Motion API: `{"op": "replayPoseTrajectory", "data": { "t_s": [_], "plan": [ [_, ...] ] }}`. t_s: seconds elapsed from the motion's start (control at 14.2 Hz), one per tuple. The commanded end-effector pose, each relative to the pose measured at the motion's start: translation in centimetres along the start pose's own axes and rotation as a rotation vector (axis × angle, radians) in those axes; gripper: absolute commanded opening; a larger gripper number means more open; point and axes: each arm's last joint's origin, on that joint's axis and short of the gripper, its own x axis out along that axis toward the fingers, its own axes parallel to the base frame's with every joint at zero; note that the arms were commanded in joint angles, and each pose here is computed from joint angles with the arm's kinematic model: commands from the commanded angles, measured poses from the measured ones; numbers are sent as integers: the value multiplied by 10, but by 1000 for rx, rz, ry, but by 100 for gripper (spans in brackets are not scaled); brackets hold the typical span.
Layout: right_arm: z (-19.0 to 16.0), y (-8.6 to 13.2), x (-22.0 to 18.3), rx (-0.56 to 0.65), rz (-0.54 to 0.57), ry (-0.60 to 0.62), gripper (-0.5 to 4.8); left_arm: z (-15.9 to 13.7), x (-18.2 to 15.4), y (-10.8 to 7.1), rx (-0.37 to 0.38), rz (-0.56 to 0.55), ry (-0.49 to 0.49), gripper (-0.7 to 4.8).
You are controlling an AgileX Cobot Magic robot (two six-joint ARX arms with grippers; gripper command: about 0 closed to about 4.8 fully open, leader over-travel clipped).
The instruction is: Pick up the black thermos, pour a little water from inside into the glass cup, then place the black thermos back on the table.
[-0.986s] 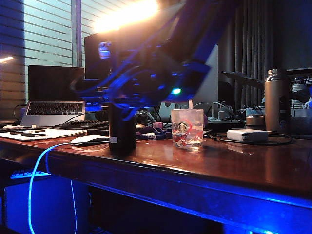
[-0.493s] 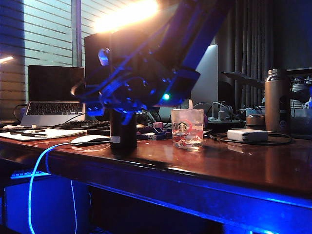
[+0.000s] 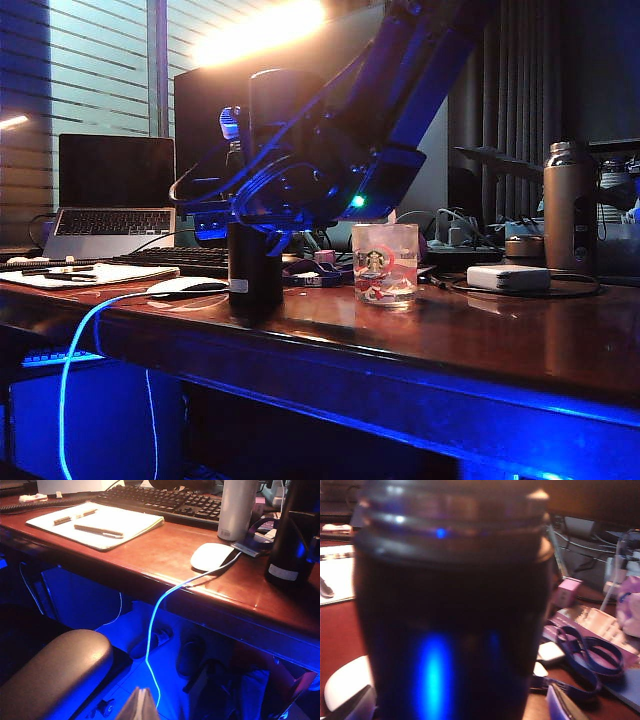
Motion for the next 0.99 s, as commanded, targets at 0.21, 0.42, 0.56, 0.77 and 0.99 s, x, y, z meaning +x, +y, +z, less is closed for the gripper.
{"op": "replayPoseTrajectory", "data": {
  "t_s": [0.21, 0.42, 0.56, 0.77, 0.99],
  "plan": [
    [4, -3, 2, 7, 37, -20, 479, -4, 1, 0, -9, -6, 22, -3],
    [8, -11, 9, 13, 33, -34, 479, -4, 1, 0, -9, -7, 22, -3],
    [13, -11, 12, 13, 50, -37, 479, -4, 1, 0, -9, -6, 22, -3],
    [8, -6, 19, -1, 89, -25, 479, -4, 1, 0, -9, -6, 22, -3],
    [5, -6, 19, -5, 83, -19, 479, -4, 1, 0, -9, -6, 22, -3]
  ]
}}
